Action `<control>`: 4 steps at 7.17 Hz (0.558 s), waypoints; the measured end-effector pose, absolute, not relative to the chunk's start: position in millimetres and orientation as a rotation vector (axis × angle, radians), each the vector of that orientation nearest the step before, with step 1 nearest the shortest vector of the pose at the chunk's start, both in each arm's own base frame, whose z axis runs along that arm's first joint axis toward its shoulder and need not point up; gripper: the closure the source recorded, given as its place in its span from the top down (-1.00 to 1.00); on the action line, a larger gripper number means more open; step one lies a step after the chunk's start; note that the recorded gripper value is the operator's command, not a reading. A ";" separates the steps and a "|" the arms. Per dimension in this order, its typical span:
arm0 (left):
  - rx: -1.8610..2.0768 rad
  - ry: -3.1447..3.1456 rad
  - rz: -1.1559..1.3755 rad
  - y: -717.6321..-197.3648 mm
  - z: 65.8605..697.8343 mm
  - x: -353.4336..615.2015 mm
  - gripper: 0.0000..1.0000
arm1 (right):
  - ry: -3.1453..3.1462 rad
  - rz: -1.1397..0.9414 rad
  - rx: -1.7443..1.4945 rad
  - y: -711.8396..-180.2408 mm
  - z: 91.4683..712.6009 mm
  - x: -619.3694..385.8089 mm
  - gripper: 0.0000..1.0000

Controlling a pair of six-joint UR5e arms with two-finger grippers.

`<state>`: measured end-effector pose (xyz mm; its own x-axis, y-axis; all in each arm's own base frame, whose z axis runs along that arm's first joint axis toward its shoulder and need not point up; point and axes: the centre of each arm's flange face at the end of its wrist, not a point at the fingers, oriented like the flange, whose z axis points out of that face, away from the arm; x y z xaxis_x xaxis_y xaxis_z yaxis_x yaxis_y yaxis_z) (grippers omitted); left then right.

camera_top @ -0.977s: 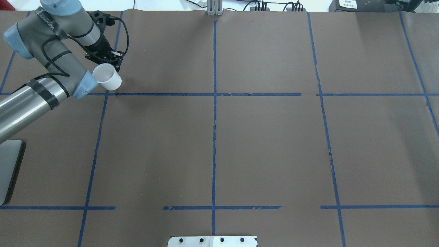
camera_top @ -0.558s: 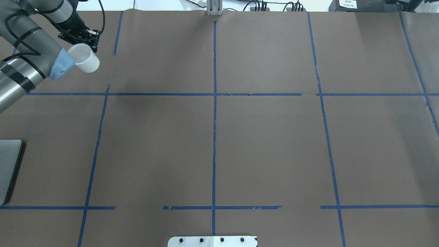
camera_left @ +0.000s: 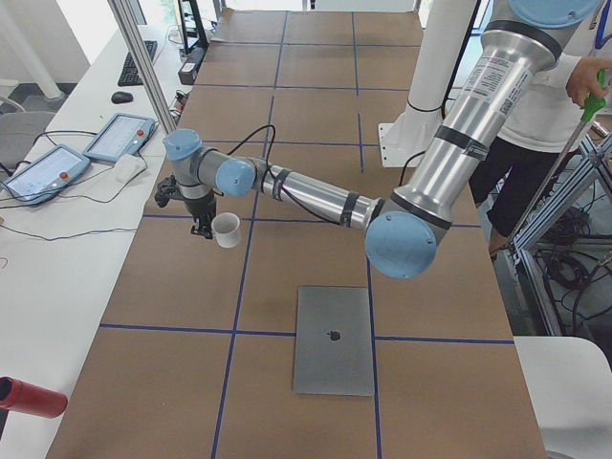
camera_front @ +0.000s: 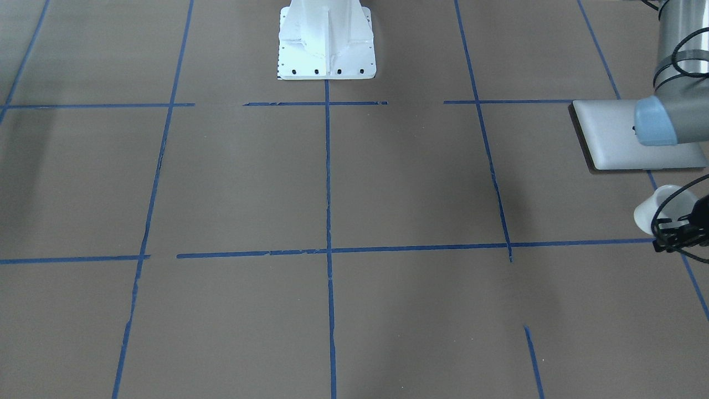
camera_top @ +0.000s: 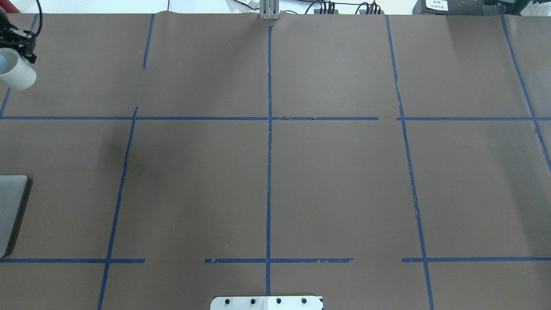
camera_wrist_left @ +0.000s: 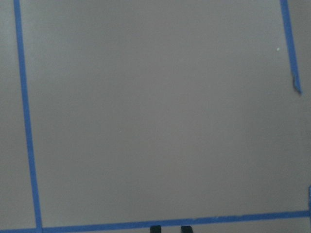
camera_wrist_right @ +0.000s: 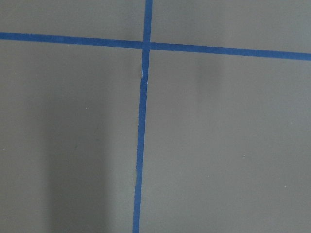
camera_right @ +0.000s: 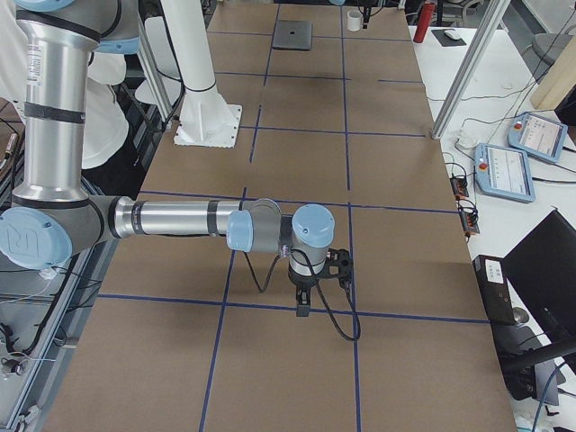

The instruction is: Place cup on laptop

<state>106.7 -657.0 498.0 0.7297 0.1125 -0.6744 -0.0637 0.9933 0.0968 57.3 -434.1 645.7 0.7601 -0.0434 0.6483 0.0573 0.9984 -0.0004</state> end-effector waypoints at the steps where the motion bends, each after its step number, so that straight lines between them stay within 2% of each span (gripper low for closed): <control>1: 0.048 0.763 0.116 -631.9 533.9 79.3 -1.00 | -0.705 -0.055 -0.021 -434.1 645.7 57.3 1.00; 4: 0.032 0.770 0.122 -557.3 629.3 47.1 -1.00 | -0.705 -0.055 -0.020 -434.1 645.7 57.2 1.00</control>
<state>47.1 -557.3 629.3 0.7110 0.1222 -0.6925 -0.0986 0.9924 0.0739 57.2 -434.1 645.7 0.7601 -0.0437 0.6483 0.0573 0.9984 0.0000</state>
